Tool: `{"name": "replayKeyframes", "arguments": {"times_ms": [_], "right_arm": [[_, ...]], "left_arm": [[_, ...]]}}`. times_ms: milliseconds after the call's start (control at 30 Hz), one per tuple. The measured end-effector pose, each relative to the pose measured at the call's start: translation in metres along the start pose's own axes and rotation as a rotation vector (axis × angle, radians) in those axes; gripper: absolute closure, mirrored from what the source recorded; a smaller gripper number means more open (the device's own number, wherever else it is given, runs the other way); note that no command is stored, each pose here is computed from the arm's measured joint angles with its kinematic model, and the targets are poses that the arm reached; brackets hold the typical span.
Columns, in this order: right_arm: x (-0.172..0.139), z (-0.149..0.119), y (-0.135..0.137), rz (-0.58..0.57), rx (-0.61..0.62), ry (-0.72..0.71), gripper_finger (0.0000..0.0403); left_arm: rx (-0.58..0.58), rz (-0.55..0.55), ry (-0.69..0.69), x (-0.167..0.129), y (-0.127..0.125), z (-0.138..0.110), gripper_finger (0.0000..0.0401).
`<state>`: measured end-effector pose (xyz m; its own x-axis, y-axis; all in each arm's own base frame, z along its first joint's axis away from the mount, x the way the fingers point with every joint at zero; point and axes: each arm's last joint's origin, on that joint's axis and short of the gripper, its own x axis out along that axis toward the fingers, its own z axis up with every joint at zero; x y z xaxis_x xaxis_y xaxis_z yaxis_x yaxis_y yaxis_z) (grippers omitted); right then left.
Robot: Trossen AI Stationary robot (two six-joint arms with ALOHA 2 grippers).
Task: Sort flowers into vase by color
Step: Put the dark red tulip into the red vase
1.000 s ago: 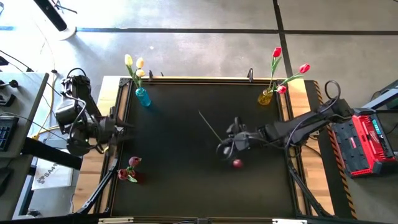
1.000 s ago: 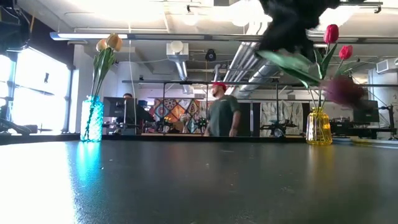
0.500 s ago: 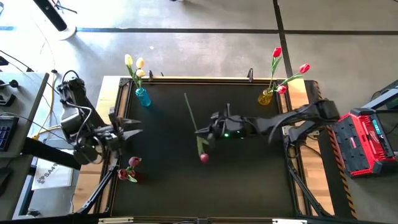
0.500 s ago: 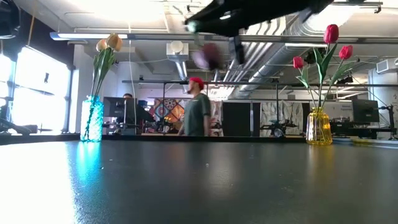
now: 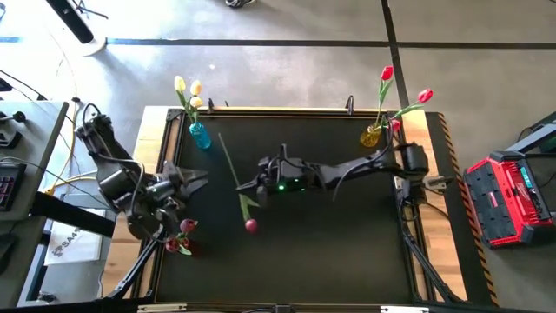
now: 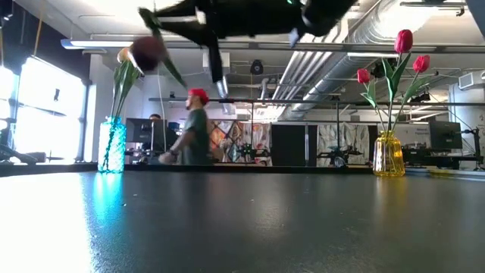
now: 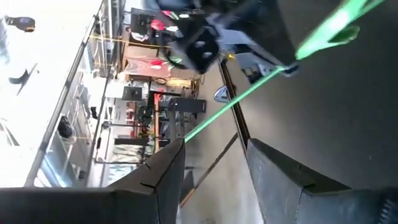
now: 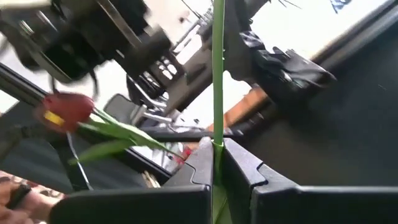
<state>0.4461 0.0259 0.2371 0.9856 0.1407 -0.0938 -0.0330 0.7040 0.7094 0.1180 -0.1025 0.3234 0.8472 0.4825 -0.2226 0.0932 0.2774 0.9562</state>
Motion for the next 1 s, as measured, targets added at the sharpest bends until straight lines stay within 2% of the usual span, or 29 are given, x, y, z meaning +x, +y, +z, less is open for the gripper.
{"name": "replayKeyframes", "arguments": {"times_ms": [233, 367, 467, 733, 1000], "right_arm": [[0.019, 0.017, 0.016, 0.051, -0.006, -0.062, 0.0396], [0.021, 0.025, 0.017, 0.044, 0.008, -0.089, 0.0396], [0.021, 0.029, 0.016, 0.036, 0.045, -0.092, 0.0396], [0.022, 0.026, 0.014, 0.004, 0.068, -0.072, 0.0396], [0.022, 0.027, 0.013, -0.007, 0.087, -0.086, 0.0396]], "left_arm": [[0.147, -0.008, 0.042, 0.009, -0.009, 0.01, 0.024], [0.331, -0.005, 0.082, 0.016, -0.013, 0.015, 0.024], [0.419, -0.01, 0.117, 0.023, -0.014, 0.016, 0.024], [0.486, -0.03, 0.189, 0.039, -0.013, 0.016, 0.024], [0.543, -0.061, 0.181, 0.054, -0.011, 0.026, 0.0241]]}}
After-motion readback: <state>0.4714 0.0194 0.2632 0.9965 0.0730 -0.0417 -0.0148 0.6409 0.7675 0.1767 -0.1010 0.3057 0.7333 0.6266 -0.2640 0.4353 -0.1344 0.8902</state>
